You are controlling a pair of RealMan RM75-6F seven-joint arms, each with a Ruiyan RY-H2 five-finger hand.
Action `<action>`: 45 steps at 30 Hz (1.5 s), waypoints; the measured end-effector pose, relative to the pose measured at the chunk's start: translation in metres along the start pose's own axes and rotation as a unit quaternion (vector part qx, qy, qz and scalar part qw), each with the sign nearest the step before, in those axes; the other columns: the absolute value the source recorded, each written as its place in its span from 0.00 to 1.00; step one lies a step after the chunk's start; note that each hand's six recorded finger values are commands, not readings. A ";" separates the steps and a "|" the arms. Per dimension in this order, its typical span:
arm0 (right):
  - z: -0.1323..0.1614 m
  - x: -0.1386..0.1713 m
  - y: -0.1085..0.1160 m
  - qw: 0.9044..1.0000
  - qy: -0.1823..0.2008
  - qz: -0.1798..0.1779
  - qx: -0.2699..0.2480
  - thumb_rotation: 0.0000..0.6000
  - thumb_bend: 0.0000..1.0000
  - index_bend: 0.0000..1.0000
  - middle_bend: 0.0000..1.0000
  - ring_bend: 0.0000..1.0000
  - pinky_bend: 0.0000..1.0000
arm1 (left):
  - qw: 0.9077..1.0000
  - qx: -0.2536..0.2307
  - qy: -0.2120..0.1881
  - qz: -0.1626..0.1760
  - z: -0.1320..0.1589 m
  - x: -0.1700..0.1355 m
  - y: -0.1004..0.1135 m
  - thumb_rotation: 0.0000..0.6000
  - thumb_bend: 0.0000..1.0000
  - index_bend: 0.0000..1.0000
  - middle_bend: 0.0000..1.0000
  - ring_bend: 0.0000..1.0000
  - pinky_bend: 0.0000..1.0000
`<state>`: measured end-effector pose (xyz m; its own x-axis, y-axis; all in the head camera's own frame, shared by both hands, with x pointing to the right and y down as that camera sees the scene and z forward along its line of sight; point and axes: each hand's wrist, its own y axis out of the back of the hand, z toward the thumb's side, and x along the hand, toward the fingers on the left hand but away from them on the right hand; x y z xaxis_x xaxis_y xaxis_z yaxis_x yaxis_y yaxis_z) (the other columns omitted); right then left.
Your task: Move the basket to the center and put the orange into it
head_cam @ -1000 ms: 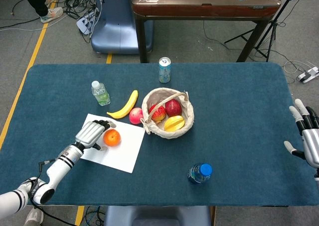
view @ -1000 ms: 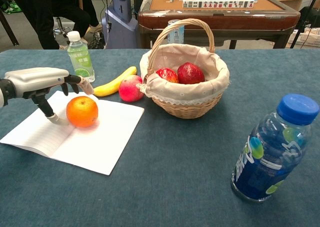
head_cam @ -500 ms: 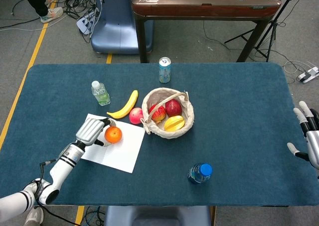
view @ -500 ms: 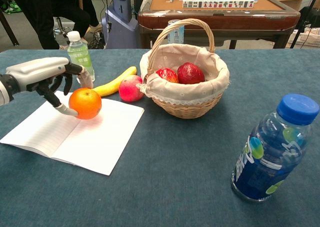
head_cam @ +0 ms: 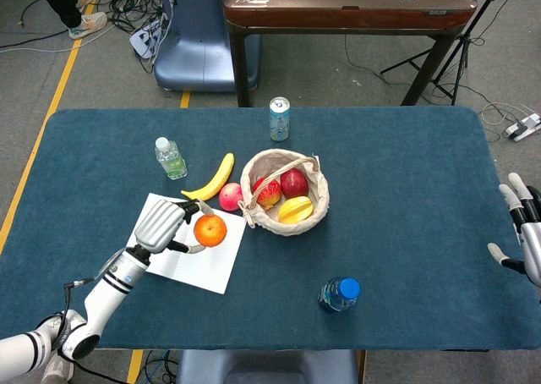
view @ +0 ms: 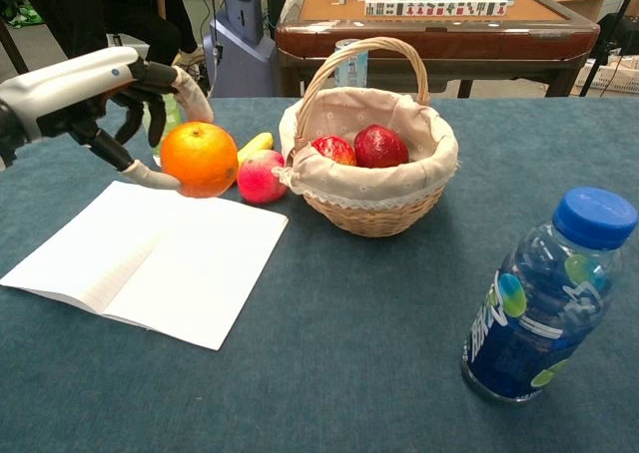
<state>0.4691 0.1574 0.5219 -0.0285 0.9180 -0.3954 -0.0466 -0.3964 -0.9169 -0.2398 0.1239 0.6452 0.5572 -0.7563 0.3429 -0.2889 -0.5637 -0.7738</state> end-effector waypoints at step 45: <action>-0.007 0.008 0.005 1.000 -0.005 -0.001 0.007 1.00 0.21 0.00 0.00 0.02 0.23 | 0.991 -0.090 0.095 0.015 -0.013 0.117 0.029 1.00 0.12 0.46 0.53 0.54 0.70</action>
<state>0.4753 0.1632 0.5141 -0.0389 0.9184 -0.3938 -0.0614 -0.3955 -0.9164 -0.1925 0.0149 0.6699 0.3942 -0.8127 0.4292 -0.4471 -0.5776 -0.6830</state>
